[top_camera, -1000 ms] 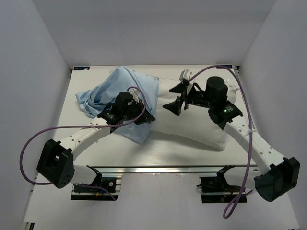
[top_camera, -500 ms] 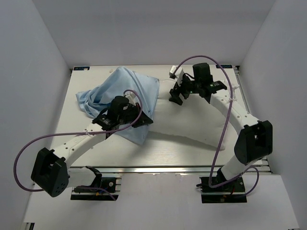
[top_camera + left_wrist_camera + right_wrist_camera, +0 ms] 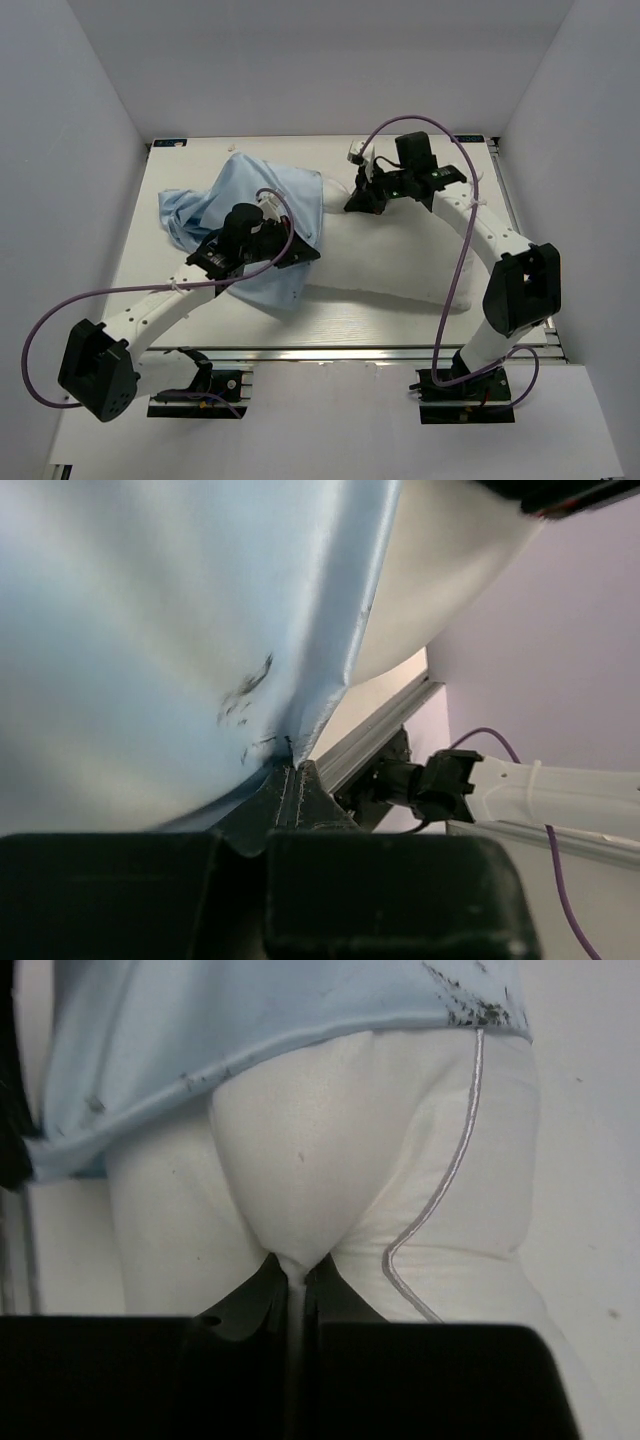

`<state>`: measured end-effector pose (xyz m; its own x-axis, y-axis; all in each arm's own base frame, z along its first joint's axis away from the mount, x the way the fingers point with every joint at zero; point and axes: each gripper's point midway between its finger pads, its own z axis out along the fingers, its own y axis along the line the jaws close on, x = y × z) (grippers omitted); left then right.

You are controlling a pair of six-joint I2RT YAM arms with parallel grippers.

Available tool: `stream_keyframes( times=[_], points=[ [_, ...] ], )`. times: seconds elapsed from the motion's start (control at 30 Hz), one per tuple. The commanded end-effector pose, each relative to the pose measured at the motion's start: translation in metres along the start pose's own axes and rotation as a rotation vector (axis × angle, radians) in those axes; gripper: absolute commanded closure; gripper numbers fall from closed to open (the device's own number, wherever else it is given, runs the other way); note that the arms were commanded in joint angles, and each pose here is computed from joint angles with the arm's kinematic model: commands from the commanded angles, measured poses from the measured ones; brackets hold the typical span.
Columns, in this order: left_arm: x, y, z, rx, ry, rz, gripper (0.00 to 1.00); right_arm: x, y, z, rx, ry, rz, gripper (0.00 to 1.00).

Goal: Put the pillow into the pillowcase

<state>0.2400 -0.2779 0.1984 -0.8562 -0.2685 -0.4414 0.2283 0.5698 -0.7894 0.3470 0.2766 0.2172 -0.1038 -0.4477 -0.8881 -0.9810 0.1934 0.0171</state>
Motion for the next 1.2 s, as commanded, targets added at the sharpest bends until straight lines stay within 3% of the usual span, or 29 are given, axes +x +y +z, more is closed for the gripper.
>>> stream_keyframes(
  times=[0.0, 0.13, 0.23, 0.47, 0.6, 0.87, 0.97, 1.03, 1.07, 1.1, 1.17],
  points=[
    [-0.012, -0.034, 0.005, 0.136, -0.008, 0.042, 1.0, -0.024, 0.087, 0.01, -0.287, -0.101, 0.333, 1.0],
    [-0.026, -0.056, 0.017, 0.21, 0.002, 0.071, 1.0, -0.073, 0.085, 0.008, -0.221, -0.28, 0.312, 1.0],
    [-0.03, -0.067, 0.02, 0.246, 0.015, 0.083, 1.0, -0.101, 0.068, 0.007, -0.156, -0.338, 0.348, 1.0],
    [-0.036, -0.069, -0.003, 0.169, -0.031, 0.103, 1.0, -0.115, 0.03, -0.011, 0.029, -0.417, 0.316, 1.0],
    [-0.063, -0.083, -0.014, 0.141, -0.106, 0.172, 1.0, -0.141, -0.001, -0.032, 0.121, -0.503, 0.286, 1.0],
    [-0.13, -0.139, 0.014, 0.239, -0.173, 0.276, 1.0, -0.237, -0.035, -0.109, 0.343, -0.712, 0.023, 1.0],
    [-0.121, -0.125, 0.017, 0.211, -0.157, 0.258, 1.0, -0.245, -0.024, -0.135, 0.448, -0.741, -0.172, 1.0],
    [-0.108, -0.104, 0.018, 0.162, -0.141, 0.225, 1.0, -0.21, -0.02, -0.114, 0.467, -0.673, -0.203, 1.0],
    [-0.089, -0.066, 0.027, 0.074, -0.115, 0.173, 1.0, -0.203, -0.014, -0.118, 0.507, -0.652, -0.261, 1.0],
    [-0.082, -0.057, 0.02, 0.055, -0.123, 0.118, 1.0, -0.162, -0.014, -0.095, 0.498, -0.573, -0.229, 1.0],
    [-0.052, -0.01, 0.023, -0.019, -0.087, 0.022, 1.0, -0.13, 0.001, -0.075, 0.515, -0.5, -0.278, 1.0]
  ],
)
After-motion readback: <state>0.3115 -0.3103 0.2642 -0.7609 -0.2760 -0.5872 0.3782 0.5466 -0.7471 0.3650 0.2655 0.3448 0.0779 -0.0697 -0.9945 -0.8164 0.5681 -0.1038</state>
